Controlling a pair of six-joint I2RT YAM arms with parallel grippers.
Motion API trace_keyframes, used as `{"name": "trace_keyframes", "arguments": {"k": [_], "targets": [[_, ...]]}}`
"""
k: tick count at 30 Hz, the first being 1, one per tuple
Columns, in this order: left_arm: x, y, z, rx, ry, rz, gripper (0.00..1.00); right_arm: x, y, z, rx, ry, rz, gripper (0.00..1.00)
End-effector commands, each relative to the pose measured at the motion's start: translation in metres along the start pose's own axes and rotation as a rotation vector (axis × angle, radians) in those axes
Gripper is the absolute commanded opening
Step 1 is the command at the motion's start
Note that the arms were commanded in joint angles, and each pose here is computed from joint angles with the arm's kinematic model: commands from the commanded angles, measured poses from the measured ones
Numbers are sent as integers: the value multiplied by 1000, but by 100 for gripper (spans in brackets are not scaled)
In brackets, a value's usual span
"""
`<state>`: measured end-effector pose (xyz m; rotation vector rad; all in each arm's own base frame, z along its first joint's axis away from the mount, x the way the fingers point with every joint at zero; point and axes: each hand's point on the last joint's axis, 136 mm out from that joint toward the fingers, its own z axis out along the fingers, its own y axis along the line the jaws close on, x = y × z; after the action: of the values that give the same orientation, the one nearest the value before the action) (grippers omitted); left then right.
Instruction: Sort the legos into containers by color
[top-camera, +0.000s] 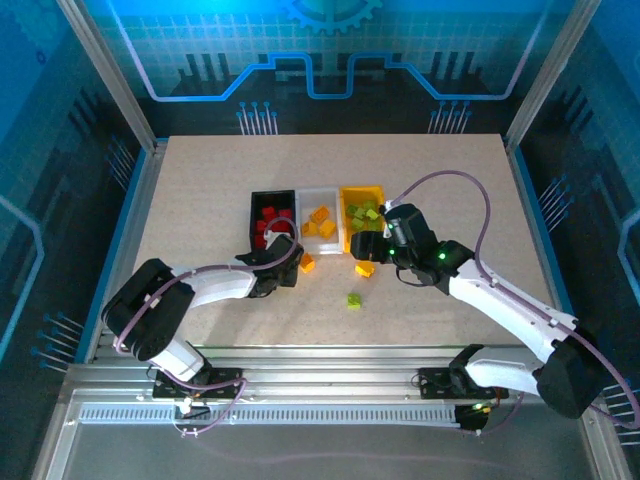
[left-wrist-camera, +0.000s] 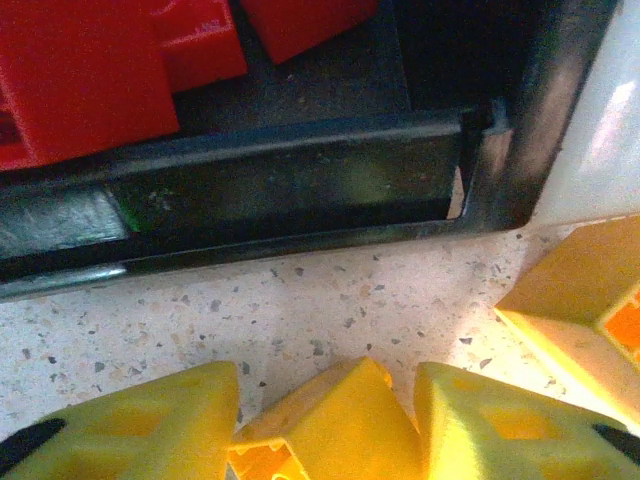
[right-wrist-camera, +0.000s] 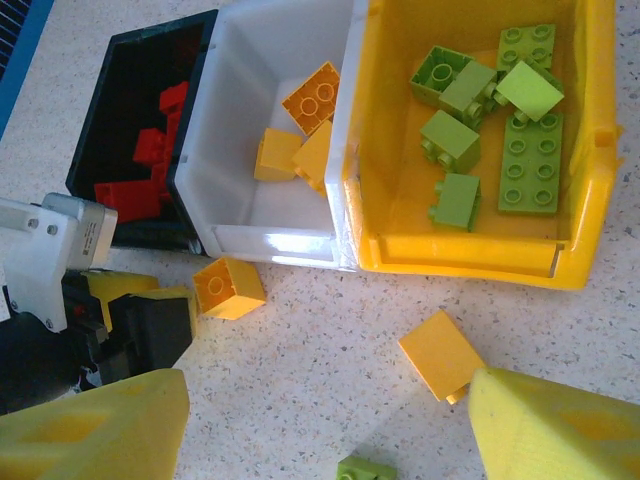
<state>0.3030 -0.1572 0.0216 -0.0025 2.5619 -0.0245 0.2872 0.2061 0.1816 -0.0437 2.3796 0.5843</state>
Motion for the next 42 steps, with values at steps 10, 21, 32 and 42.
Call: {"name": "trace_keyframes", "arguments": {"k": [10, 21, 32, 42], "targets": [[23, 3, 2, -24, 50, 21, 57, -3, -6, -2, 16, -16, 15, 75], [17, 0, -31, -11, 31, 18, 47, -6, -6, -5, 22, -22, 14, 75], [-66, -48, -105, 107, -124, -5, 44, 4, -20, -1, 54, -3, 27, 75], [-146, -93, -46, 106, -64, -53, 40, 33, -46, 4, 144, 98, 17, 75]]}}
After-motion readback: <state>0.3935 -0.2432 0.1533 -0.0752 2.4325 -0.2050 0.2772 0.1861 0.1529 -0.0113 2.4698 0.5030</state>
